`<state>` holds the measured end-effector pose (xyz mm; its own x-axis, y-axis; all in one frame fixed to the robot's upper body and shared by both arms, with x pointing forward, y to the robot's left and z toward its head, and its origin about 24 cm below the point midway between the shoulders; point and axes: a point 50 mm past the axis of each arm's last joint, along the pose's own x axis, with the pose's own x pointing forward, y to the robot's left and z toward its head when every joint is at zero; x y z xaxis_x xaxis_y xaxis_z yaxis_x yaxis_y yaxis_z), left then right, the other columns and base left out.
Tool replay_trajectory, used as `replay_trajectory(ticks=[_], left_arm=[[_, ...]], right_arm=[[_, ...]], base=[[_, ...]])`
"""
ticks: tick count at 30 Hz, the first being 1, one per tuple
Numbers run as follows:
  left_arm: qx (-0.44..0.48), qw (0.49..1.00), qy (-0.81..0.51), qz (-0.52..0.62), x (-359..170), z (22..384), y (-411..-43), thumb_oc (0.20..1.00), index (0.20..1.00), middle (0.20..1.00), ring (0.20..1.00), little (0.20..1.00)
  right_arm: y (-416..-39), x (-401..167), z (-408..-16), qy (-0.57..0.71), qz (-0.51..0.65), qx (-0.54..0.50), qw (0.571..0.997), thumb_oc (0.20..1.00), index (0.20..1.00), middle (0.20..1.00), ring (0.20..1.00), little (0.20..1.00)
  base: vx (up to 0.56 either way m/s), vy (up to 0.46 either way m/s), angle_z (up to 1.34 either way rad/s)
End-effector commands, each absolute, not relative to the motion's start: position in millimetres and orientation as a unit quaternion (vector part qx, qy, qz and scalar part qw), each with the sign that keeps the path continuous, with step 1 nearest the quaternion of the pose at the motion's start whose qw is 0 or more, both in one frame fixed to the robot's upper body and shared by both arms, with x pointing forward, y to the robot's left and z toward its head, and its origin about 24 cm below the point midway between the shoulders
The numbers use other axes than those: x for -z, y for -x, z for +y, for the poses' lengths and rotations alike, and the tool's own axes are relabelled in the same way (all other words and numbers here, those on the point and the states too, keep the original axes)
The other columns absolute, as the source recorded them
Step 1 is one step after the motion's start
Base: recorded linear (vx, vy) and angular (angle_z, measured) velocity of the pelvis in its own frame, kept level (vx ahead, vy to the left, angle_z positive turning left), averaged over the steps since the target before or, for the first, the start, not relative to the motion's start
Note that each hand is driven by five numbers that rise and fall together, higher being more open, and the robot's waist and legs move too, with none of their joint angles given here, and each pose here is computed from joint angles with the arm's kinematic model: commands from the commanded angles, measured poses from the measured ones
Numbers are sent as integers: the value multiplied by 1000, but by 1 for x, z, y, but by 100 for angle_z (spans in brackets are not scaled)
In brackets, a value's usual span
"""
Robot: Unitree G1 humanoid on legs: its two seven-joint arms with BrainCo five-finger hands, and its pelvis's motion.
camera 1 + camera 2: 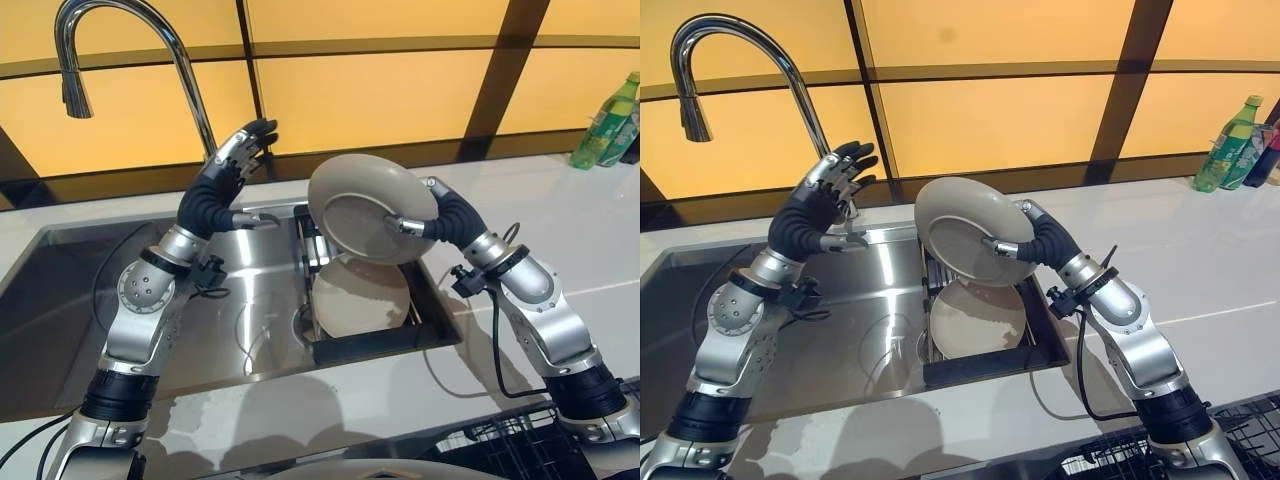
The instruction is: Pick up plates and place into dishwasher.
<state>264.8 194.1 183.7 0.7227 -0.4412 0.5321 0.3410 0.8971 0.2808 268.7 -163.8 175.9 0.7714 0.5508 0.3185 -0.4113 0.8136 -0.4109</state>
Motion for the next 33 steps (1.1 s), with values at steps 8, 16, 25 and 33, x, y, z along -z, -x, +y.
replay_trajectory(ticks=[8,16,25,33], left_arm=[[140,926,-50,-346,-191,222,-258,1000,1000,1000,1000,1000],[116,928,-38,-353,-190,229,-253,1000,1000,1000,1000,1000],[118,932,-55,-339,-190,232,-262,1000,1000,1000,1000,1000],[118,932,-63,-336,-193,238,-258,1000,1000,1000,1000,1000]], right_arm=[[-258,-208,-193,162,-317,-144,923,200,200,200,200,200],[-267,-228,-209,185,-337,-88,919,200,200,200,200,200],[-260,-214,-235,183,-316,-28,930,200,200,200,200,200],[-257,-208,-246,178,-307,0,935,200,200,200,200,200]], base=[[-26,-44,-1],[-116,149,-35],[-126,258,-47],[-161,97,-24]])
